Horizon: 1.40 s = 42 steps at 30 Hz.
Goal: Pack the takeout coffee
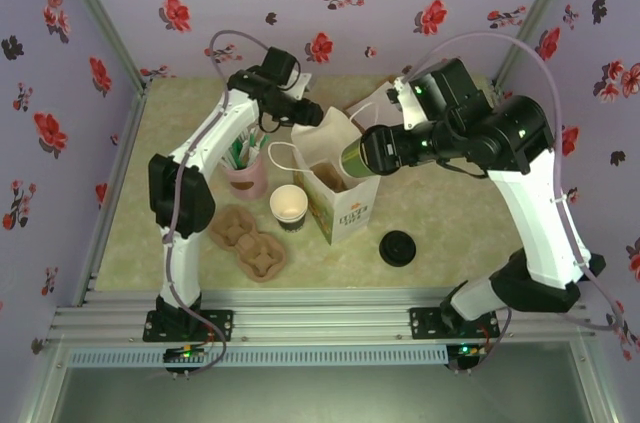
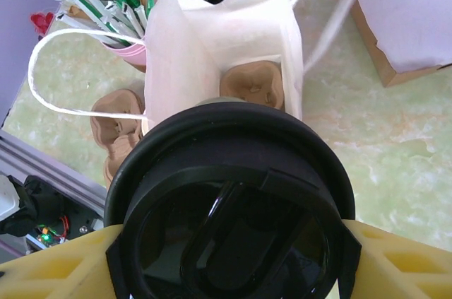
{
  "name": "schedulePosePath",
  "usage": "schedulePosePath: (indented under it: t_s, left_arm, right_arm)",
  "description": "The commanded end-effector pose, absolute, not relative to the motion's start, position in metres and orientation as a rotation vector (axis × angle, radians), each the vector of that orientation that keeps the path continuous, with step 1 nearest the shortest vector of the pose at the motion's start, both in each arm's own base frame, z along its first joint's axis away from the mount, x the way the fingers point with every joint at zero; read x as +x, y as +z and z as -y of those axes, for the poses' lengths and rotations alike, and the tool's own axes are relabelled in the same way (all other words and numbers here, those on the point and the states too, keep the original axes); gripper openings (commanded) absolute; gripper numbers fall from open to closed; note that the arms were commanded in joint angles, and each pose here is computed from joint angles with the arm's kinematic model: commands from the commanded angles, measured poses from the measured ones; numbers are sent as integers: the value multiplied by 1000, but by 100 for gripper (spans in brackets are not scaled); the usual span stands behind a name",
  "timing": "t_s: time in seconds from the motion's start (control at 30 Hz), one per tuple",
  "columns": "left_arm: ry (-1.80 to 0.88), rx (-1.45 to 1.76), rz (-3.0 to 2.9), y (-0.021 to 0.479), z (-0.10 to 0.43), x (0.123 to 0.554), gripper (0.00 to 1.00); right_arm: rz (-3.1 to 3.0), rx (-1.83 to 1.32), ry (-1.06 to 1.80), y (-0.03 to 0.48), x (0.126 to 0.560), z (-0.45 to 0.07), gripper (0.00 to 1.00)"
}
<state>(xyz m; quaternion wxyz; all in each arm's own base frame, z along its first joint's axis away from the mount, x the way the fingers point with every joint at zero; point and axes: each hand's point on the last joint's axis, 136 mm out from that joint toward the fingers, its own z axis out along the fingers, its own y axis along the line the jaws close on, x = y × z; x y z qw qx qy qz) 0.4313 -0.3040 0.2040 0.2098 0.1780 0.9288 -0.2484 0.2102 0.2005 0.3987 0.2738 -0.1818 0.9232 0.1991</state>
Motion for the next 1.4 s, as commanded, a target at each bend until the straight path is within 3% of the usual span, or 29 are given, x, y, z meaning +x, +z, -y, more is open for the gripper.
schedulePosePath:
  t_s: [0.0,0.53,0.9,1.37]
  left_arm:
    - [-741,553,-2516,226,315,418,45]
    - [-822,605,-2476,235,336,392,45]
    - [-825,609,-2448,241,339,389,46]
    - [-829,548,-2386,265,323,398,66]
  right_arm:
    - [-2494,-512,482,397,212,-201,69]
    - [-2641,-602,321,359,217,-220,68]
    - [-2745,-589,111,333,207,-197,68]
    - [-2851,-677,-17,300,192,-197,68]
